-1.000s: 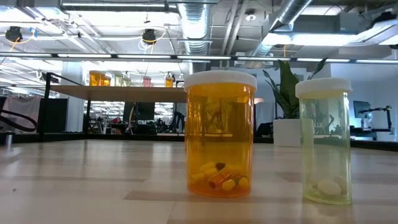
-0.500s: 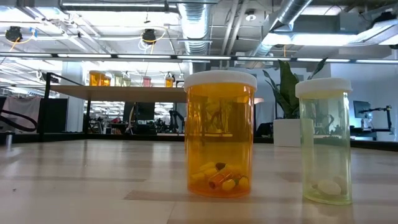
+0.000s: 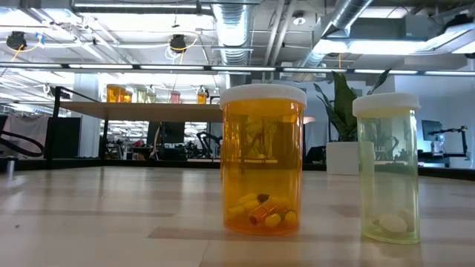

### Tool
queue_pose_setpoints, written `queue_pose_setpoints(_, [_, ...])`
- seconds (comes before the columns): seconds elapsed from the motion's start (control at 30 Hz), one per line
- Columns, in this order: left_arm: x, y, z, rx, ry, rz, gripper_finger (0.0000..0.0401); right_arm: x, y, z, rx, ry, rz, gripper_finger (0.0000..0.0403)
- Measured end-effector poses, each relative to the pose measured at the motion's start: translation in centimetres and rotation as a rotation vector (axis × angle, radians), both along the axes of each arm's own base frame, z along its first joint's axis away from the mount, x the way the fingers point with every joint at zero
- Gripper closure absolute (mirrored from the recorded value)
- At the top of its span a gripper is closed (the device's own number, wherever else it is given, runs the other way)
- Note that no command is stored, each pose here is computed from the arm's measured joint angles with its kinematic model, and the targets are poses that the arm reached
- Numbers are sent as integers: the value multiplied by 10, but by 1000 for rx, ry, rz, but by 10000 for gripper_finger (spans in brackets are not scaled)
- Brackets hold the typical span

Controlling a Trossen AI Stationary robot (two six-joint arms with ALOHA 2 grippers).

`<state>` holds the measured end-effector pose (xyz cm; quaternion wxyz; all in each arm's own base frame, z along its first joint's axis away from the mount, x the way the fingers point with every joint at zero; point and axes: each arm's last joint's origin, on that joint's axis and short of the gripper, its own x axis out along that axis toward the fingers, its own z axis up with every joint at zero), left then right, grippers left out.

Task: Pick and place medicine bottles onto shelf by color
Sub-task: Put the right pink pill bottle on the shelf aligned with the other pink pill bottle

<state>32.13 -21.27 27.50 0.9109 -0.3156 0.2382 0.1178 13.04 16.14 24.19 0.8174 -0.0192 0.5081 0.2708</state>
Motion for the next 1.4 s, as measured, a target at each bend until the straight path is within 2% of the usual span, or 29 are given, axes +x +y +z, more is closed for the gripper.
queue_pose_setpoints(0.1, [0, 1, 0, 6, -9, 22, 228, 0, -5, 0, -66, -49, 3, 165])
queue_pose_setpoints(0.2, [0, 1, 0, -9, -11, 33, 228, 0, -6, -8, -72, -47, -1, 165])
queue_pose_setpoints(0.47, [0, 1, 0, -11, -10, 31, 228, 4, -2, -24, 8, -108, 0, 165])
queue_pose_setpoints(0.63, [0, 1, 0, -4, -9, 25, 228, -1, -8, -45, -51, -44, -12, 165])
queue_pose_setpoints(1.2, [0, 0, 0, -3, -8, 23, 228, 8, 8, -78, -134, 20, -10, 165])
queue_pose_setpoints(1.4, [0, 0, 0, -4, -8, 23, 228, 10, 10, -84, -142, 54, -43, 197])
